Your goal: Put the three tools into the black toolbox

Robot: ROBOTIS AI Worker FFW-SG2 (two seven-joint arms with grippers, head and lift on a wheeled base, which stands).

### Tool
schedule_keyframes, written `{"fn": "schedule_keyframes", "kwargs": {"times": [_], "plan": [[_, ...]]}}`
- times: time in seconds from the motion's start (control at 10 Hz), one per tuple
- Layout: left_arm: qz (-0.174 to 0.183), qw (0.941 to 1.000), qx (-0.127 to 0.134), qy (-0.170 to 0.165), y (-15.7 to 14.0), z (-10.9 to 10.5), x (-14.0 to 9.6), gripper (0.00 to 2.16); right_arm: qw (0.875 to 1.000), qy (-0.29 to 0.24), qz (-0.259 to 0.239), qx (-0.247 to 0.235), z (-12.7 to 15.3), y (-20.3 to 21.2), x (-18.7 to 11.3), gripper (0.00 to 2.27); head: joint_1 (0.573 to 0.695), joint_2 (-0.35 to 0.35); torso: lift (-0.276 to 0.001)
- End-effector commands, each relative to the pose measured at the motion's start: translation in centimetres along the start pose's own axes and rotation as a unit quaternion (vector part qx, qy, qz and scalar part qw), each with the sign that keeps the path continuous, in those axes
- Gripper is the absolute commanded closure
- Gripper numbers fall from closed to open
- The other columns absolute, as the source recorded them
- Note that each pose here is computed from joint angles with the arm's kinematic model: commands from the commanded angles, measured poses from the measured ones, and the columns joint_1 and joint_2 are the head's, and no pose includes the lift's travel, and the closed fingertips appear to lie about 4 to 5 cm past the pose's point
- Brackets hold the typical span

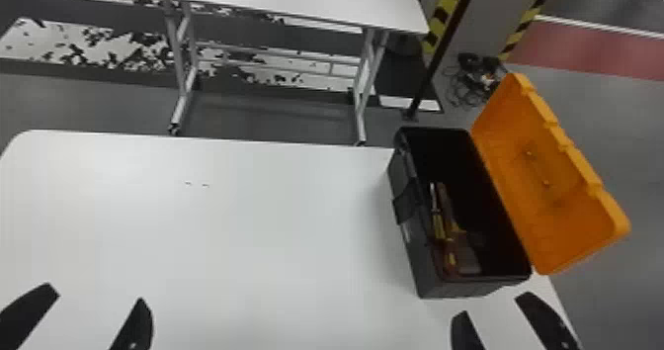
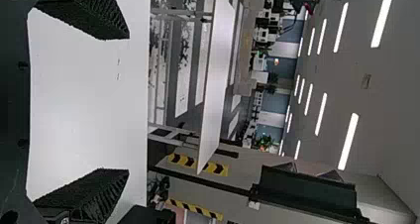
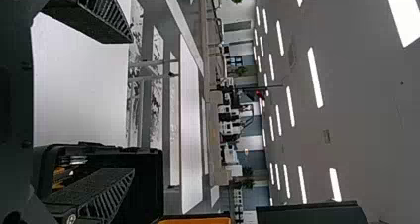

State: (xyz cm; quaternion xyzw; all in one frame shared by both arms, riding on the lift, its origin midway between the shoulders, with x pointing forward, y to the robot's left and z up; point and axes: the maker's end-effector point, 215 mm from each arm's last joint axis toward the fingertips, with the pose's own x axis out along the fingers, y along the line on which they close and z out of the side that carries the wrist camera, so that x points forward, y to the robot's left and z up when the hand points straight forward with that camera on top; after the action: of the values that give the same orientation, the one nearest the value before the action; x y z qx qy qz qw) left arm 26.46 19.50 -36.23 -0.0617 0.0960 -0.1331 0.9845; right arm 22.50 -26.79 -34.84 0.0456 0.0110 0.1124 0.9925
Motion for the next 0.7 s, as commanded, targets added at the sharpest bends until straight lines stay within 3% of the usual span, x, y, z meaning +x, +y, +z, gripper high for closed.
{"fn": "schedule_keyframes", "kwargs": {"times": [0.0, 0.6], "plan": [[0.001, 1.0, -0.003, 0.009, 0.1, -0.6, 0.2, 0.04, 1.0, 0.002, 0.001, 0.007, -0.2, 0.4, 0.1, 0.09, 0.695, -0.186, -0.051], [-0.005, 0.9999, 0.003, 0.01, -0.3, -0.5, 0.4, 0.04, 1.0, -0.019, -0.002, 0.01, 1.3, 0.7, -0.2, 0.1, 0.695, -0.174, -0.051]]}}
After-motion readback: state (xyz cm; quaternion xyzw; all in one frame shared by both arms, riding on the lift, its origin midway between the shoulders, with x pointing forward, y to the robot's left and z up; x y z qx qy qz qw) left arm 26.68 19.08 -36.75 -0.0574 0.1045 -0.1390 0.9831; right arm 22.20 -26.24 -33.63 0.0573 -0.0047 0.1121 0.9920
